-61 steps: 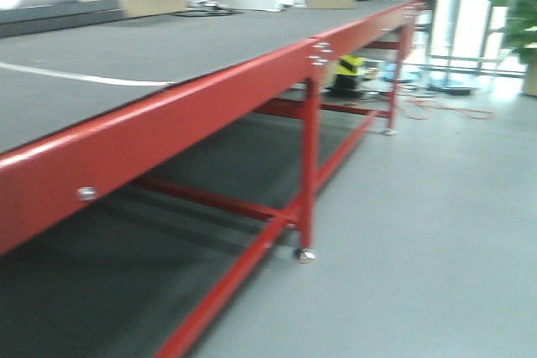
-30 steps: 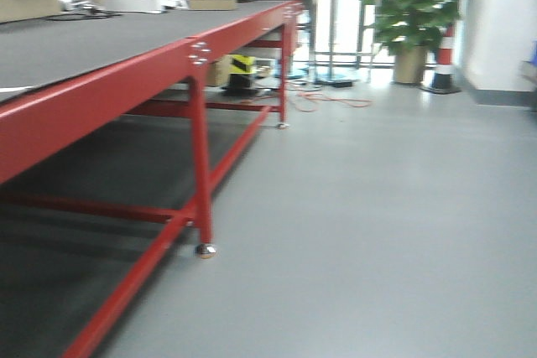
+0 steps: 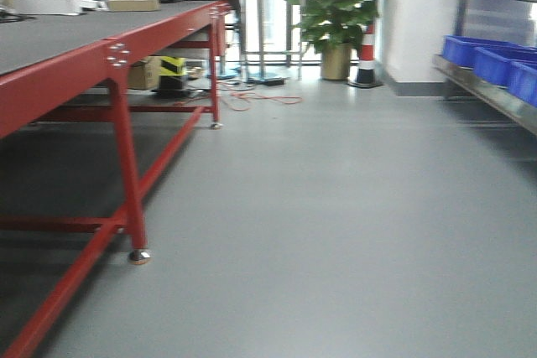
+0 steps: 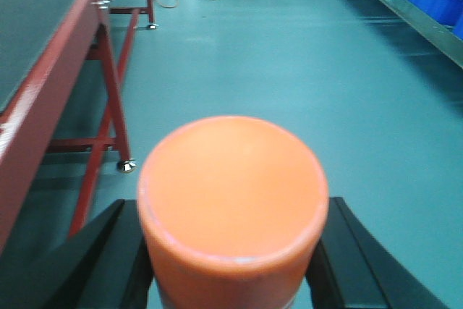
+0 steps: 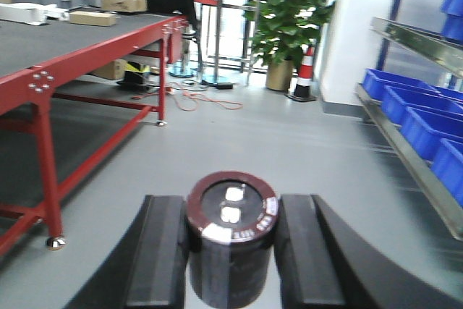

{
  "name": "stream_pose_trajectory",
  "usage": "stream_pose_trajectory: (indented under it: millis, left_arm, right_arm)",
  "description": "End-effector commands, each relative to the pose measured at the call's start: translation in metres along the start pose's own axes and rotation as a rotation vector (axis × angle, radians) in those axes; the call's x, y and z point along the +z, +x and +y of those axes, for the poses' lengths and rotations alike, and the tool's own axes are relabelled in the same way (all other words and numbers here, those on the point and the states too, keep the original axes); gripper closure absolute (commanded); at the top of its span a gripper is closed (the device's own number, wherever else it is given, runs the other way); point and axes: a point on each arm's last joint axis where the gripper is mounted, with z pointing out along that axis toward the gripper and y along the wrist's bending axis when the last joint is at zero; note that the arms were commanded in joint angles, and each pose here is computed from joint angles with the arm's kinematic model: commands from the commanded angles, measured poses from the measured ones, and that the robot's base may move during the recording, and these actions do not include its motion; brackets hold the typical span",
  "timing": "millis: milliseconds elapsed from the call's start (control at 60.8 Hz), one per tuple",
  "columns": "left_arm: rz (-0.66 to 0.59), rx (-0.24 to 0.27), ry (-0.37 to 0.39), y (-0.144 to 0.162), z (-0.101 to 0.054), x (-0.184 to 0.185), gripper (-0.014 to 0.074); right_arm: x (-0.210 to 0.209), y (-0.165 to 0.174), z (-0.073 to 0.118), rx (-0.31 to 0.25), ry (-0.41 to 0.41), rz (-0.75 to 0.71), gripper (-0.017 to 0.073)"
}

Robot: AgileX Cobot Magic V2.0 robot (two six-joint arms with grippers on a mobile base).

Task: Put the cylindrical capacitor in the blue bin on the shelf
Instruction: 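Drive the base away from the table holding both objects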

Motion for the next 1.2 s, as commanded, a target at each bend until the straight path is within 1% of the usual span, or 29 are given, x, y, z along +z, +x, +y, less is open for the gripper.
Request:
stream_pose_trajectory:
  millis: [0,296,1184]
  left_arm:
    - [-0.025,0.000,0.009,-0.0013,-0.0008,-0.0011,0.0704]
    - [-0.025,0.000,0.009,-0.0013,-0.0008,-0.0011,0.0704]
    - [-0.025,0.000,0.009,-0.0013,-0.0008,-0.0011,0.0704]
  right_arm:
    - [-0.0012,-0.0031,-0.0005,-0.013,0.006,-0.031,0.0670]
    - [-0.0012,-0.0031,-0.0001,-0.004,0.001,-0.032,0.0670]
    - [-0.0012,-0.0031,-0.0001,-0.004,0.001,-0.032,0.0670]
